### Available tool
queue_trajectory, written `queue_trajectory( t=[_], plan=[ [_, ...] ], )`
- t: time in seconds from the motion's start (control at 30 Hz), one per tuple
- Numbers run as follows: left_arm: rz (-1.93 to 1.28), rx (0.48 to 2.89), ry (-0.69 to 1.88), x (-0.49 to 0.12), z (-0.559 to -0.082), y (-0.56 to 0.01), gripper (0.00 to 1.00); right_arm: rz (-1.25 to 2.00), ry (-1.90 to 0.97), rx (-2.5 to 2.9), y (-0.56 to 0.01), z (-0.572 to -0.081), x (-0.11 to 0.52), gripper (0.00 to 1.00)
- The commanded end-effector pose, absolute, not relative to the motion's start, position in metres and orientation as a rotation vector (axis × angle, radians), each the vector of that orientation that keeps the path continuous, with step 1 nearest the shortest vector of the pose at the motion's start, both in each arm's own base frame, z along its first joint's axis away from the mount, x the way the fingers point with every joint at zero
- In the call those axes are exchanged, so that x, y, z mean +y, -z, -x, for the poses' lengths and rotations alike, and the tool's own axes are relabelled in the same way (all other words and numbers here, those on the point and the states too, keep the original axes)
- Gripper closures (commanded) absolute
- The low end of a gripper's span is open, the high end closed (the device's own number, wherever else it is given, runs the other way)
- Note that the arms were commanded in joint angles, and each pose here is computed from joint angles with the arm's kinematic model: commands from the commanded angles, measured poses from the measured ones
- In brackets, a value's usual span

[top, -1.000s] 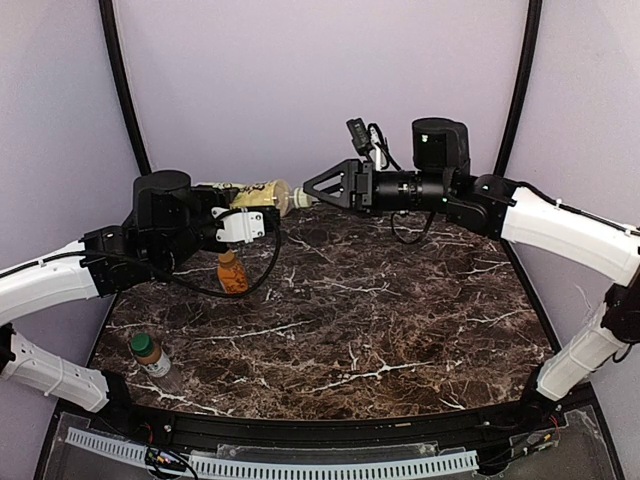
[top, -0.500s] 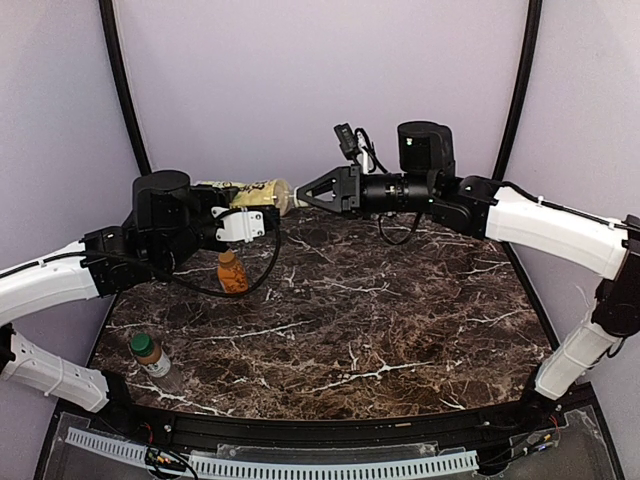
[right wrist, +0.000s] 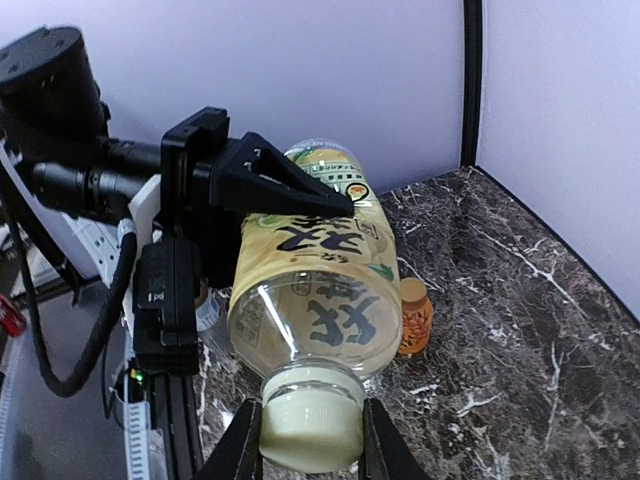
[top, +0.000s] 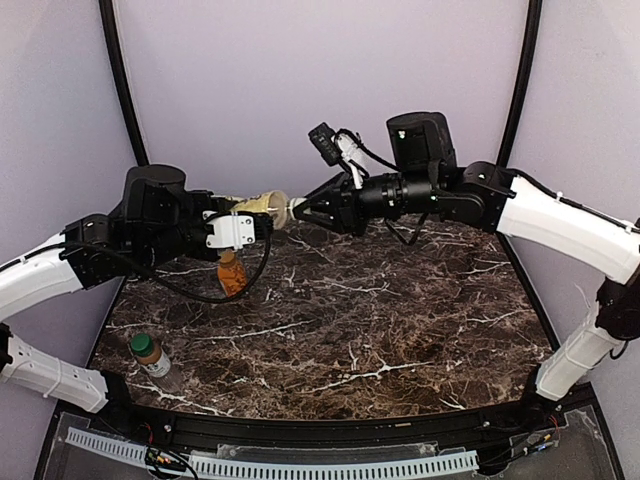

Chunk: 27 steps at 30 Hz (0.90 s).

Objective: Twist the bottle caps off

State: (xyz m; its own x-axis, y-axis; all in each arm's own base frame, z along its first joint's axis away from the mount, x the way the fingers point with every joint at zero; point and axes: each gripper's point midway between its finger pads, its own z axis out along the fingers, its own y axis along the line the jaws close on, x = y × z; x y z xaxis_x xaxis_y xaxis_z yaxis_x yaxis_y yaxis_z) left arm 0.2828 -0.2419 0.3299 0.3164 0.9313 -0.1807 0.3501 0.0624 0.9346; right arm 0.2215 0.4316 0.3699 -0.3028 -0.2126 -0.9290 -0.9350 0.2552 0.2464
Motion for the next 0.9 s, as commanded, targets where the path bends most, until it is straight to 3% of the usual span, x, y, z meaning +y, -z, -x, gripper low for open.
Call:
queue_trajectory(
  t=[0.0, 0.2, 0.37, 0.87],
  plan=[
    [-1.722, 1.319, -0.47, -0.242, -0.25, -0.289, 0.8, 1.529, -0.82, 1.275, -0.379, -0.153, 0.437, 1.0],
    [-1.907, 1.381, -0.314, -0.238, -0.219, -0.265, 0.81, 1.711, -0.376, 1.118, -0.35, -0.161, 0.424, 1.0],
    [-2.012, 1.406, -0.23, -0.231, -0.2, -0.249, 0.8, 1.808, -0.168, 0.964, -0.34, -0.153, 0.414, 1.0],
    [-2.025, 1.41, -0.212, -0.231, -0.197, -0.247, 0.8, 1.823, -0.04, 0.858, -0.339, -0.153, 0.414, 1.0]
  ],
)
